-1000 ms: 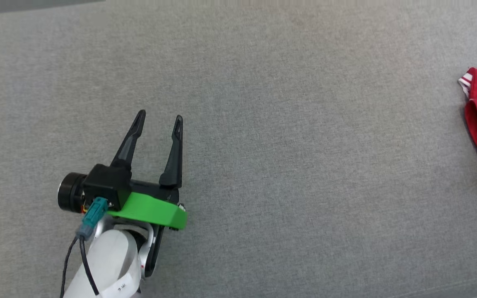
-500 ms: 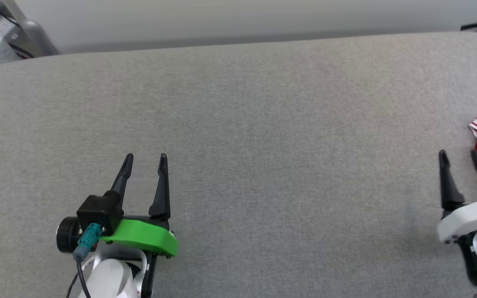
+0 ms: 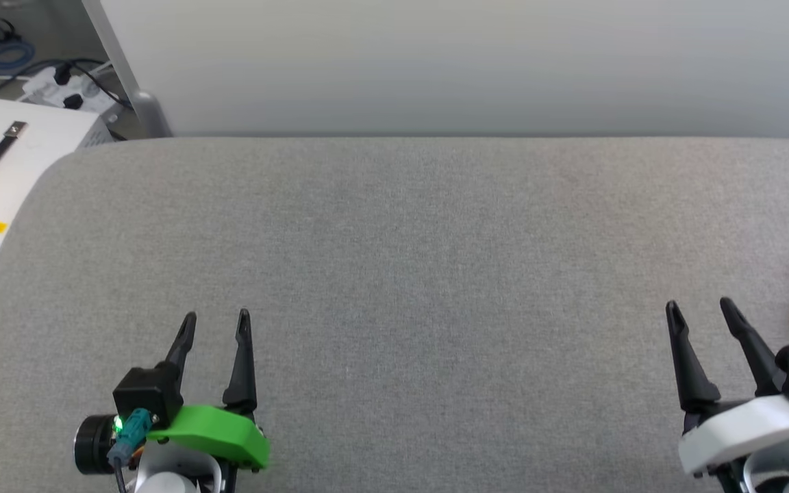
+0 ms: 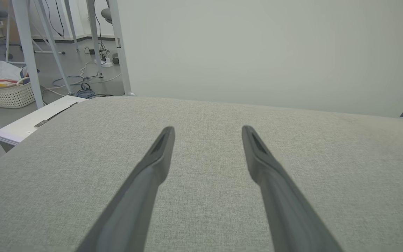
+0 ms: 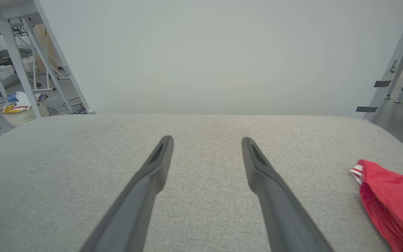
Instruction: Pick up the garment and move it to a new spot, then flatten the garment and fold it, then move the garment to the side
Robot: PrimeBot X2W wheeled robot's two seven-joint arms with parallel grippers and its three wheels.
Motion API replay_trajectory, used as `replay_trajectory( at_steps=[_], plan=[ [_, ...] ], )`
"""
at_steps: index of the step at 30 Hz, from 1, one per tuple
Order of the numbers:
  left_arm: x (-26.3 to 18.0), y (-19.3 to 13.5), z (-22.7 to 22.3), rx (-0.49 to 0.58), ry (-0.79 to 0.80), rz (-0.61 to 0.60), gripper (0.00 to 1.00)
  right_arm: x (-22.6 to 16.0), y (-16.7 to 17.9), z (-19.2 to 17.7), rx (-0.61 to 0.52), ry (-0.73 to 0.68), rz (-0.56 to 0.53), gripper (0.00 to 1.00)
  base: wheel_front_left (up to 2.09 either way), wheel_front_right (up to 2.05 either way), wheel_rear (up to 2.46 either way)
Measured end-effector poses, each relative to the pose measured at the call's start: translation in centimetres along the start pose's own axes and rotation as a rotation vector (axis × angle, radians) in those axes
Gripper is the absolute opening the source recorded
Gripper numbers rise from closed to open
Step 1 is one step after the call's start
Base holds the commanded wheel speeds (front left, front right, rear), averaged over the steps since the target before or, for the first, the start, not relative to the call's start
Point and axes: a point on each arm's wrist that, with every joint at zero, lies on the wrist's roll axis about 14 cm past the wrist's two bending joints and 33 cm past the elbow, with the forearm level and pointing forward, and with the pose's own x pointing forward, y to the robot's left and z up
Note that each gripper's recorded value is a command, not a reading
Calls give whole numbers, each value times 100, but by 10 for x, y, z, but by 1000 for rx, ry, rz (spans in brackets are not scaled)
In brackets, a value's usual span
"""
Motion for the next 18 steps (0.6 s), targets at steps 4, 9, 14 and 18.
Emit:
replay_trajectory(
  at_steps=[4,9,14,18],
  plan=[
    [-14,1,-1,4,6,0,100,-20,6,6,-10,6,4,100,0,0,0],
    [-26,-3,3,5,-5,-14,100,-46,4,13,-16,6,-27,100,0,0,0],
    [-26,-6,4,8,-4,-26,100,-49,5,15,-13,8,-32,100,0,0,0],
    [-26,-7,4,9,-3,-31,100,-49,7,16,-10,6,-26,100,0,0,0]
  ],
)
